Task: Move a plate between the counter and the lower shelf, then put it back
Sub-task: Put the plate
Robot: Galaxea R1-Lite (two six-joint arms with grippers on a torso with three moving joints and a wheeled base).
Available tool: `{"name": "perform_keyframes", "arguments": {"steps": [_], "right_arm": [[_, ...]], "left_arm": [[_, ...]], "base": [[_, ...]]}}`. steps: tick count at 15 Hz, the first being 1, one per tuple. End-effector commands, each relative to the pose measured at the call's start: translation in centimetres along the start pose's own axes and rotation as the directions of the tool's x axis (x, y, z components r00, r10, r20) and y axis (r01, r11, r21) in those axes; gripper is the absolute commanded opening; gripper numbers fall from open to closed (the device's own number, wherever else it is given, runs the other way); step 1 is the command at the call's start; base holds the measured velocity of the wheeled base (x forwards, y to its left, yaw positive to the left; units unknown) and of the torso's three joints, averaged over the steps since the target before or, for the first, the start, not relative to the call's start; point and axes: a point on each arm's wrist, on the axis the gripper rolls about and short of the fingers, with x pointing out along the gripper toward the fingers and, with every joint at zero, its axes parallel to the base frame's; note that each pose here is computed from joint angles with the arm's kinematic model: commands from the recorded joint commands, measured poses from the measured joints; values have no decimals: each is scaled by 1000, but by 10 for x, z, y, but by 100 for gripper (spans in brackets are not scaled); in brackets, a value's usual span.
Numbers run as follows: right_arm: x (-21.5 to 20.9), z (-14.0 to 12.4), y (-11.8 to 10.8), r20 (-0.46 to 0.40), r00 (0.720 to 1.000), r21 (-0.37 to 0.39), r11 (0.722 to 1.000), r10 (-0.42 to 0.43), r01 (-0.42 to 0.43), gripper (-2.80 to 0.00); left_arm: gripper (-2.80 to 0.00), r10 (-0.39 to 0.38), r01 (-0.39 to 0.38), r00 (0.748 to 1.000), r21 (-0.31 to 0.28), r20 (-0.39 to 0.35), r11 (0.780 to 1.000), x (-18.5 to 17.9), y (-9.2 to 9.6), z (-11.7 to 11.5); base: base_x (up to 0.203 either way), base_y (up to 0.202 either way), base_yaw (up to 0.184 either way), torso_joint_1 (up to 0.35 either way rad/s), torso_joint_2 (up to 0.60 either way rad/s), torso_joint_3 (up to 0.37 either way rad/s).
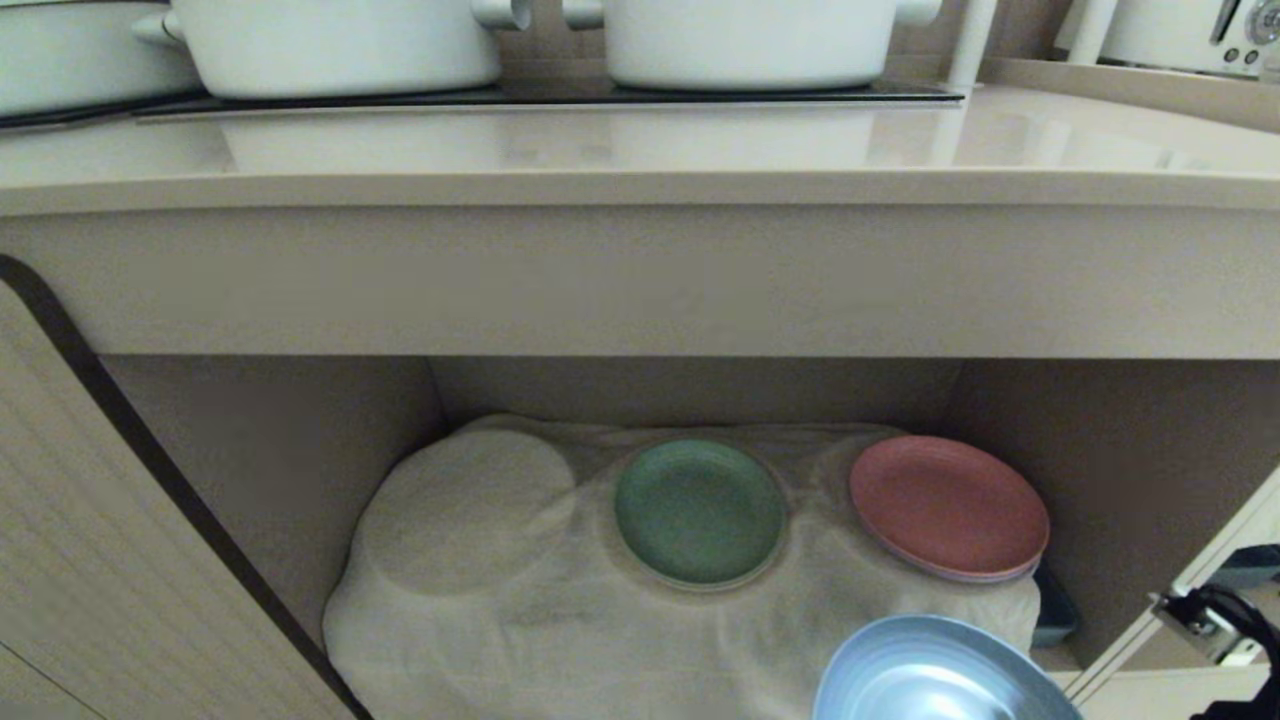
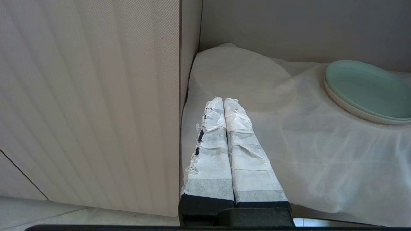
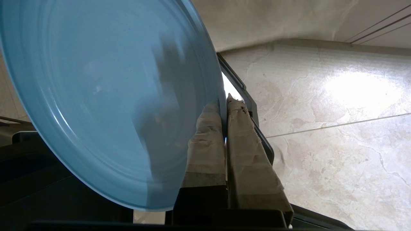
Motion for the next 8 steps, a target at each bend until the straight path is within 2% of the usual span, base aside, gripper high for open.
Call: {"name": "perform_keyframes", "arguments": {"steps": [1, 4, 6, 8], "right_arm": [[0, 0, 0, 1, 1000, -1, 1000, 2, -2, -280], [0, 0, 0, 0, 1000, -1, 1000, 2, -2, -280], [0, 0, 0, 0, 1000, -1, 1000, 2, -2, -280], [0, -1, 0, -3, 1000, 0, 1000, 1, -1, -280]], "left_arm": [[-280, 1, -1, 1000, -1, 0, 1000, 0, 0, 0], [-280, 0, 0, 1000, -1, 1, 1000, 0, 0, 0], [-280, 1, -1, 1000, -1, 0, 1000, 0, 0, 0], [-280, 1, -1, 1000, -1, 0, 1000, 0, 0, 0]], "base": [[0, 0, 0, 0, 0, 0], [0, 0, 0, 15, -22, -9], [0, 0, 0, 148, -142, -57], [0, 0, 0, 224, -46, -199]]}}
